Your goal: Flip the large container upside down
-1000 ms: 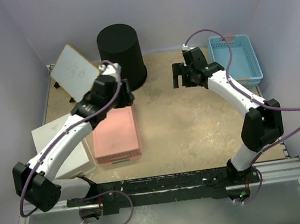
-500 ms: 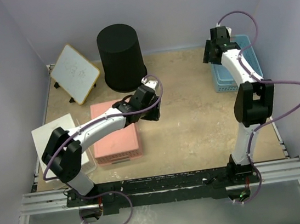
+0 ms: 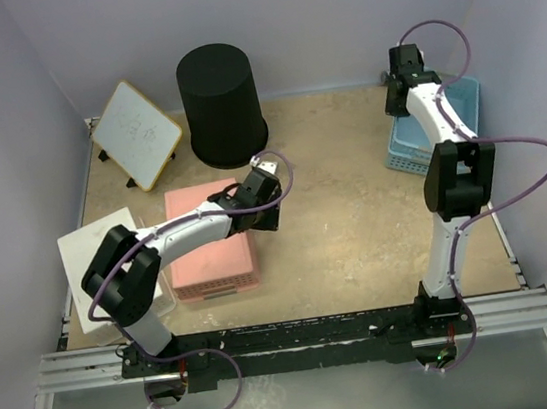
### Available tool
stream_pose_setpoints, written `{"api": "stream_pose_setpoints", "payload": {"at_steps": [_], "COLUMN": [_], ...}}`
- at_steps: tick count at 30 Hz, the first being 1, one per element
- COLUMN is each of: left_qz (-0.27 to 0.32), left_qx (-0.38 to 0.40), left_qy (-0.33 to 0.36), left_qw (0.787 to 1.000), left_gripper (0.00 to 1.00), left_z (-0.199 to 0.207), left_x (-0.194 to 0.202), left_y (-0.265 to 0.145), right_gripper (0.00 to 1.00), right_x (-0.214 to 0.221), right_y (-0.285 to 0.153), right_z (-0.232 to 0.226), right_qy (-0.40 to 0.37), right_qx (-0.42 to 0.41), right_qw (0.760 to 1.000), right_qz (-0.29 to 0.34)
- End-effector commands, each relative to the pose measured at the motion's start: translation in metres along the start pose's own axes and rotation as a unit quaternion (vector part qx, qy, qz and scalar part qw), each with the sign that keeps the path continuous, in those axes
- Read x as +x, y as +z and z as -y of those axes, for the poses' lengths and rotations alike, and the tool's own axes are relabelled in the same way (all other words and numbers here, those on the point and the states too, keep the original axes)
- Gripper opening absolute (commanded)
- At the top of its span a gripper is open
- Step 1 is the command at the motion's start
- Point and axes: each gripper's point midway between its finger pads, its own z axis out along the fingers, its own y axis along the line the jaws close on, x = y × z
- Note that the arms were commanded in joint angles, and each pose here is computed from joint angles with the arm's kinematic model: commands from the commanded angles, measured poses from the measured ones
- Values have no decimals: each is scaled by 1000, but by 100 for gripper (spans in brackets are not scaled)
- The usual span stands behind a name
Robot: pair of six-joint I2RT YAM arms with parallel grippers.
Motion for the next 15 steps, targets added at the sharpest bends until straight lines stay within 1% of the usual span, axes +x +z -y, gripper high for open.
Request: {"api": "stream_pose_setpoints", "payload": {"at_steps": [1,6,10,13,15], "left_qz": [29,45,52,62,67], "left_qx": [-16,-9,-1,13,18], "left_qy": [-34,-52,-51,-54,-56], "left_qw": [999,998,997,997,996], "left_gripper": [47,47,47,48,48], "left_z": [-23,-35,-31,-25,-23], "left_x": [-21,-39,-50,-58,-63], "left_y": [-3,-9,-15,-20,-24], "right_gripper": [0,0,0,0,0], "right_x": [-73,-104,-123,-127,-126], "right_y": [-81,-132,-163,-172,-171], "right_z": [20,27,32,32,31], "right_qy": [24,18,15,10,5], "right_qx": [-7,-26,-35,-41,-42], "right_qw": [993,986,979,976,977], "right_qz": [111,164,202,214,210]}}
